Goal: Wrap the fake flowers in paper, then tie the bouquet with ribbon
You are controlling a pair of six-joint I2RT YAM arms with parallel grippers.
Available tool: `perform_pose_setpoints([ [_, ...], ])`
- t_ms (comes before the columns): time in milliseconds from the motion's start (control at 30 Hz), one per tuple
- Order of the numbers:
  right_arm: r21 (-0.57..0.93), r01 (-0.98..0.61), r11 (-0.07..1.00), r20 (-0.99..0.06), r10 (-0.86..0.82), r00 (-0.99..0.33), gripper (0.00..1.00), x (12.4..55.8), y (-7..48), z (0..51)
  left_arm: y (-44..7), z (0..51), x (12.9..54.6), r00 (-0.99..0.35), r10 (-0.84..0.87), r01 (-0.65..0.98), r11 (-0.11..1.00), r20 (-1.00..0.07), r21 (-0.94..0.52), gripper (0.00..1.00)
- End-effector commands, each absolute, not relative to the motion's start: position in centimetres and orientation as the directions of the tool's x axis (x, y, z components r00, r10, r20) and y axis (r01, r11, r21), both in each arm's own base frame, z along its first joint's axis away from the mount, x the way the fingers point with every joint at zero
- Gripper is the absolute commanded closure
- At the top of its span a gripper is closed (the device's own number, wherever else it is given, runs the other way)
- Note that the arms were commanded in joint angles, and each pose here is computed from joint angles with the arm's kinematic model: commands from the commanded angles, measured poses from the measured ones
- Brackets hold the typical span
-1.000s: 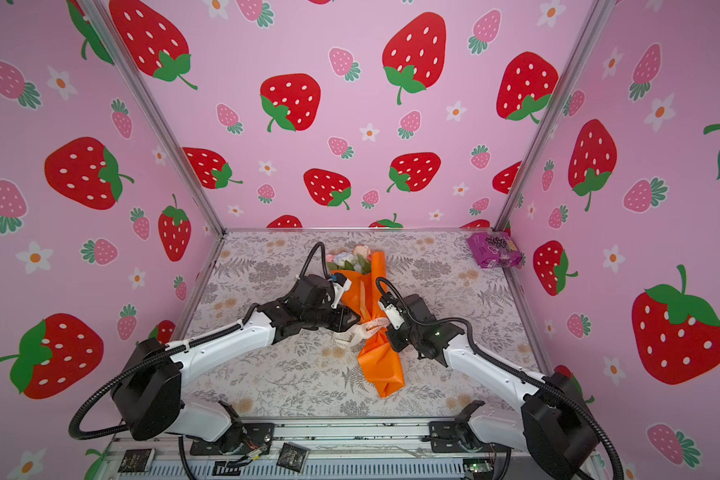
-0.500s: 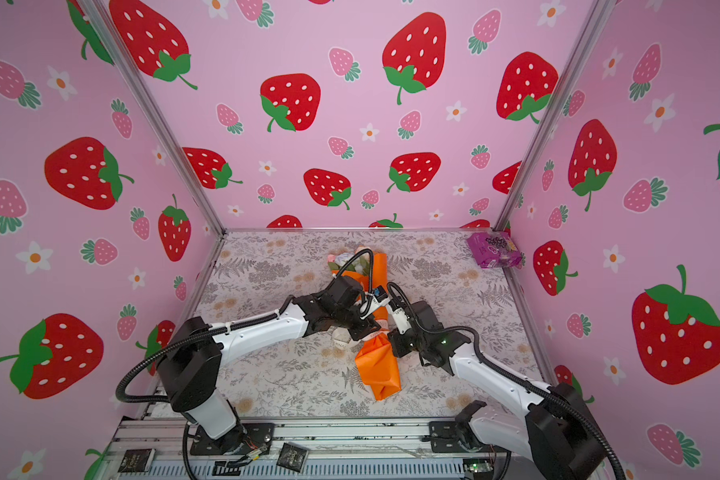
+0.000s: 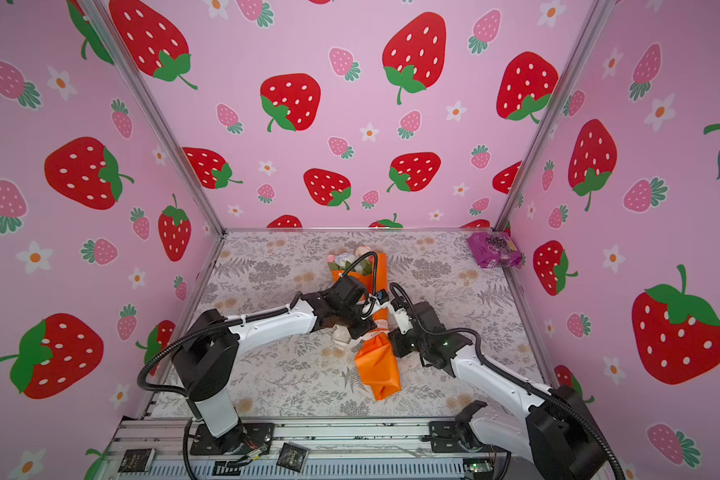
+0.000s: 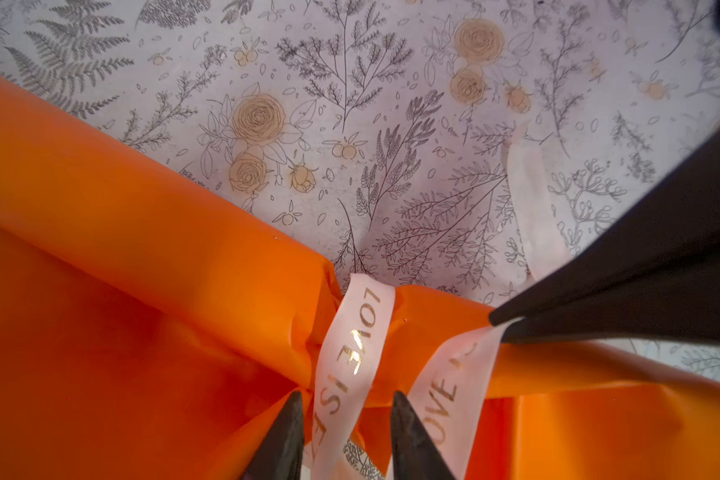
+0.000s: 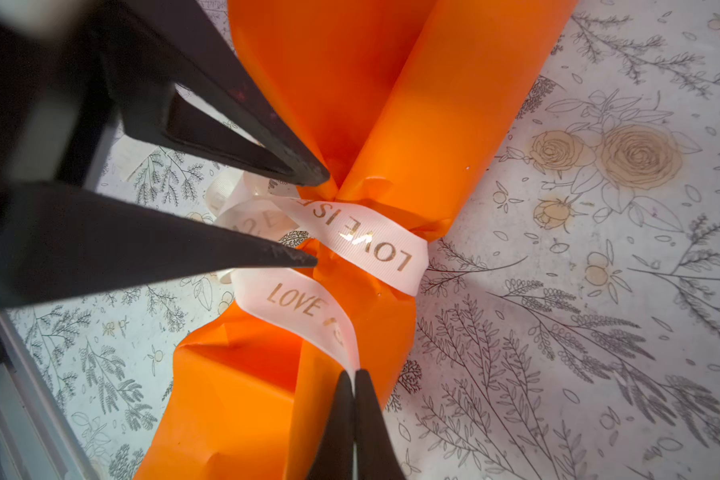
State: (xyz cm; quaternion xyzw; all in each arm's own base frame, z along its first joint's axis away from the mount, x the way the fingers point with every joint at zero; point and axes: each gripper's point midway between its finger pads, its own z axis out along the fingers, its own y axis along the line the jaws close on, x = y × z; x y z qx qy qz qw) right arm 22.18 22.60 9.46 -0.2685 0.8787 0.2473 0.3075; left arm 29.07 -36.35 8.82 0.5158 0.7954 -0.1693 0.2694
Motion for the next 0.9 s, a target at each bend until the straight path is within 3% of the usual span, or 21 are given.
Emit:
perform_pose_setpoints([
  [0,0.300,-0.617,0.727,-0.689,-0.282,-0.667,0.99,22.2,22.8,9.9,-36.5,8.1,28.7,-0.295,0.760,0.930,0.367,-0.580,0.008,0.65],
  [300,0.308,-0.625,0.717,-0.683,-0.290,-0.670,0.99,22.1,22.9,9.6,-37.2,9.7,29.2,-0.330,0.677,0.911,0.411,-0.658,-0.035,0.77],
  [433,0.310,-0.629,0.713,-0.692,-0.285,-0.663,0.99,22.0,22.8,9.9,-37.0,9.8,29.5,-0.348,0.678,0.904,0.426,-0.647,-0.039,0.91],
  [600,0.322,-0.626,0.710,-0.688,-0.279,-0.670,1.00,21.8,22.7,9.7,-37.2,11.5,29.1,-0.375,0.628,0.900,0.422,-0.682,-0.107,0.92],
  [700,0.350,-0.620,0.702,-0.688,-0.256,-0.679,1.00,21.6,22.8,9.8,-37.3,12.5,28.4,-0.397,0.611,0.898,0.412,-0.684,-0.154,1.00],
  [867,0.396,-0.617,0.680,-0.711,-0.199,-0.675,1.00,21.5,22.9,10.7,-37.5,13.0,27.3,-0.462,0.584,0.877,0.411,-0.667,-0.247,0.99],
])
